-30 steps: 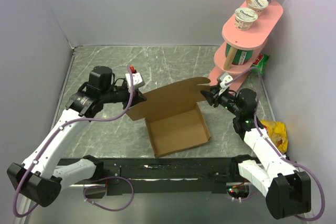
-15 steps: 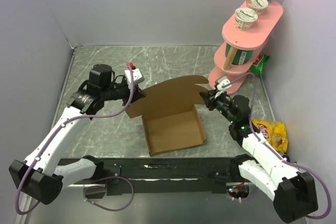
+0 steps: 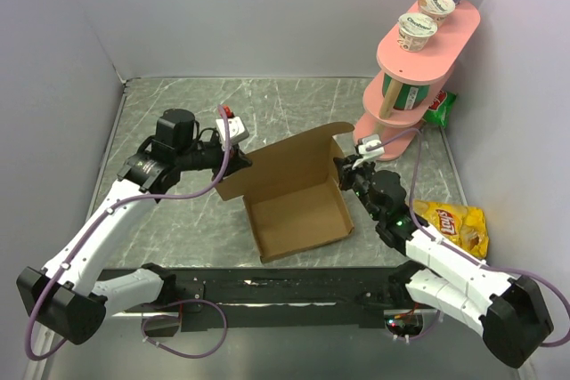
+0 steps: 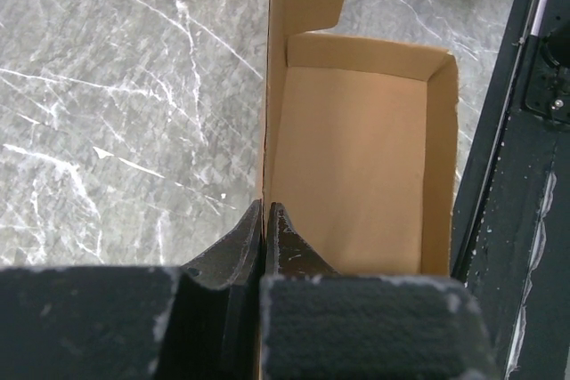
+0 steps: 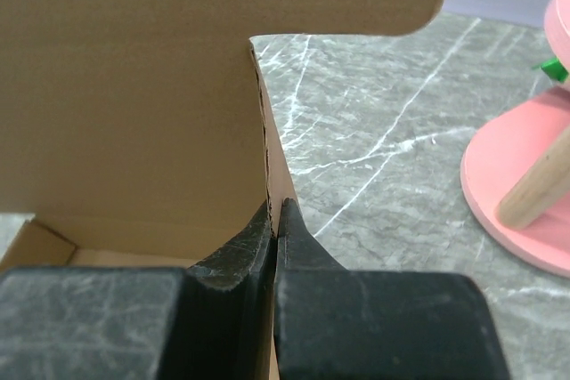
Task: Fold the paper box
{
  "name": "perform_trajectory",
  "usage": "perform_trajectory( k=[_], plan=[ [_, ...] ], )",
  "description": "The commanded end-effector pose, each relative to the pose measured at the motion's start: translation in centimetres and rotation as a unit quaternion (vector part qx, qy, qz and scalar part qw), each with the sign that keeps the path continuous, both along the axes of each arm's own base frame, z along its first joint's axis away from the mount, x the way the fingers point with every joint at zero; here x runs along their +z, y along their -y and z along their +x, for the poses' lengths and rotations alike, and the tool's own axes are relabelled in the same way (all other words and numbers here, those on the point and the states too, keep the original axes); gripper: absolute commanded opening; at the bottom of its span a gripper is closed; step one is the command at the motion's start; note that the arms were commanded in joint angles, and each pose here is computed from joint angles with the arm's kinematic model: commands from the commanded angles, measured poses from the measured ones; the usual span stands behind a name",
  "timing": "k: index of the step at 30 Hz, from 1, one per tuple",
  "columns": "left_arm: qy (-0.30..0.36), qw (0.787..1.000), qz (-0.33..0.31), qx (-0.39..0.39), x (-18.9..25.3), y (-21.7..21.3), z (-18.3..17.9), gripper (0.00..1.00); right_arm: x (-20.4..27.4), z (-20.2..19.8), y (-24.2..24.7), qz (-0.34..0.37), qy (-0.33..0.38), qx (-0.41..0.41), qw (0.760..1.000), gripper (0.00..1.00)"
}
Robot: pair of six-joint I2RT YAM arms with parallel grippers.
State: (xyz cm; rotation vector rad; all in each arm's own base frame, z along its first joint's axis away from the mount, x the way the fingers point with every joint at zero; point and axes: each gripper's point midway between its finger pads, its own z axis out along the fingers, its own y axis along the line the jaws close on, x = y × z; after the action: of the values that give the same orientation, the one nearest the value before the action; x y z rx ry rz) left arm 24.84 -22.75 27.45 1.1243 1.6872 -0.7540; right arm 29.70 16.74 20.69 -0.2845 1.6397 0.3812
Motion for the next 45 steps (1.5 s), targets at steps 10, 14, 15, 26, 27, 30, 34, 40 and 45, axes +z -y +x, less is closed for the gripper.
perform_trajectory(
  k=[10, 14, 15, 26, 27, 30, 34, 40, 45],
  plan=[
    [0.008, 0.999, -0.025, -0.045, 0.7, 2.1, -1.0, 0.01, 3.0, -0.5, -4.6, 0.083, 0.004, -0.021, 0.996, 0.0],
    [0.013, 0.999, -0.022, -0.027, 1.0, 1.8, -0.6, 0.01, 2.7, -0.4, -3.8, 0.068, 0.002, -0.044, 0.997, 0.14],
    [0.018, 1.0, -0.014, -0.006, 0.9, 1.4, 0.1, 0.01, 2.5, -0.5, -3.2, 0.055, 0.0, -0.052, 0.997, 0.26],
    [0.03, 0.999, -0.005, -0.026, 1.0, 0.8, -0.7, 0.02, 5.4, -4.7, 0.2, -0.018, 0.113, 0.028, 0.993, 1.0],
    [0.035, 0.999, -0.004, -0.028, 1.1, 0.7, -0.7, 0.01, 5.2, -4.6, 0.6, -0.026, 0.102, 0.032, 0.994, 1.0],
    [0.026, 0.999, -0.002, -0.041, 1.1, 0.6, -0.9, 0.01, 4.5, -3.6, 2.3, -0.046, 0.07, 0.051, 0.995, 1.0],
    [0.016, 0.998, -0.003, -0.057, 1.2, 0.8, -1.1, 0.01, 4.6, -2.0, 4.3, -0.05, 0.085, 0.054, 0.994, 1.0],
    [0.003, 0.998, 0.004, -0.056, 0.6, 0.9, -0.5, 0.01, 4.6, -1.4, 2.5, -0.035, 0.079, 0.163, 0.983, 1.0],
    [-0.005, 0.998, 0.006, -0.062, 0.4, 1.2, -0.4, 0.01, 3.7, -0.2, 1.7, -0.045, 0.069, 0.19, 0.978, 0.99]
  ],
)
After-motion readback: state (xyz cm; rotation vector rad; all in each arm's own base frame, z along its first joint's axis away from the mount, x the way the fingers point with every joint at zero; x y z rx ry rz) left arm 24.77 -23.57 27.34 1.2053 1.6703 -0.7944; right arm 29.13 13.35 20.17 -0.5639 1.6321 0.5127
